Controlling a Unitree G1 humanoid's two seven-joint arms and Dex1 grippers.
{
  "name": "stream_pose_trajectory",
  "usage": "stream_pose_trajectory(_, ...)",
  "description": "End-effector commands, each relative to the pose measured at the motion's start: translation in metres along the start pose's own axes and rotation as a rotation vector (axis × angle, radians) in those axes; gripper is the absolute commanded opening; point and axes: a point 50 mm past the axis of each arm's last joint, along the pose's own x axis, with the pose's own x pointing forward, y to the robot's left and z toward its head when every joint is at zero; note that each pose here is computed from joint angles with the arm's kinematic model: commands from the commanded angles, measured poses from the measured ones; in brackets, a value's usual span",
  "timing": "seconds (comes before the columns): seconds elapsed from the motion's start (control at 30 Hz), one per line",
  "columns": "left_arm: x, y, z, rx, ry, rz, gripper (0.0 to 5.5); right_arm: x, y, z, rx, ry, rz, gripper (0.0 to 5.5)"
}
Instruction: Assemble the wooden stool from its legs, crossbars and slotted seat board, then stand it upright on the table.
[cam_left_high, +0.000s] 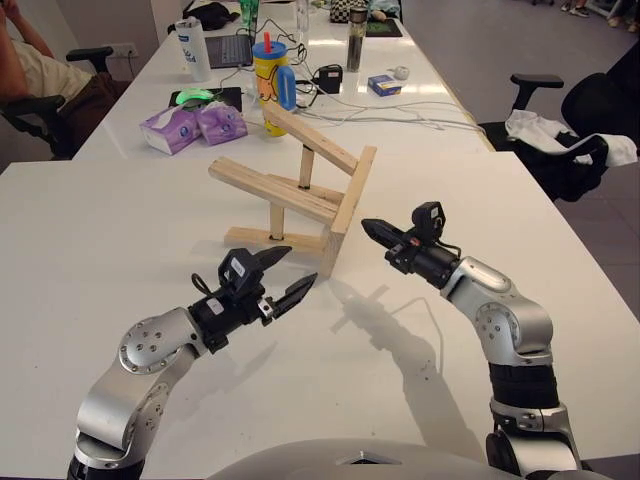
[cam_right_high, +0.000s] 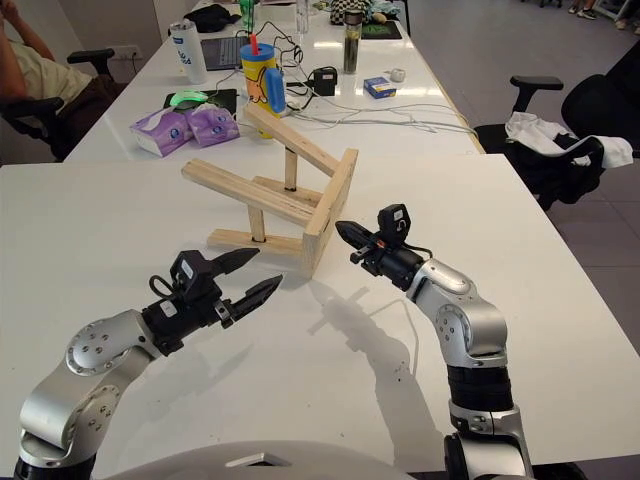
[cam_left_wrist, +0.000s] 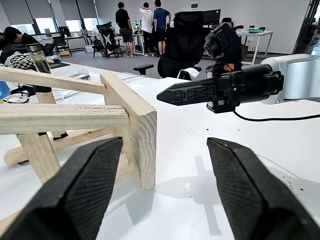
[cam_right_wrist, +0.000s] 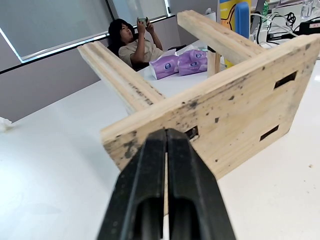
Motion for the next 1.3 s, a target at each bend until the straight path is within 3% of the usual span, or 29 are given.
stream_pose_trajectory(0.03,-0.012,0.0,-0.038,-0.016,0.157,0.037,3.12,-0.018,-0.016,-0.008,0.027,-0.067,-0.173,0.03)
stream_pose_trajectory(0.2,0.026,0.006,-0.042,-0.003,0.135,0.104,3.12,-0.008,-0.014,-0.04,0.033,0.039,-0.21,0.03)
stream_pose_trajectory(0.3,0.052,0.008,-0.048,0.01,0.153,0.144,3.12,-0.012,-0.03,-0.049,0.013,0.077,-0.32,0.03)
stream_pose_trajectory(0.47,0.085,0.002,-0.053,0.021,0.18,0.182,3.12,-0.014,-0.046,-0.052,0.012,0.074,-0.385,0.03)
stream_pose_trajectory(0.73,0.132,0.005,-0.048,0.037,0.15,0.325,3.12,0.002,-0.04,-0.051,0.002,0.08,-0.322,0.03)
stream_pose_trajectory(1.13,0.122,0.012,-0.056,0.008,0.238,0.415,1.43,0.003,-0.033,-0.056,-0.006,0.068,-0.344,0.0)
stream_pose_trajectory(1.3,0.12,0.017,-0.057,-0.044,0.231,0.396,1.29,0.008,-0.032,-0.055,0.001,0.057,-0.354,0.0)
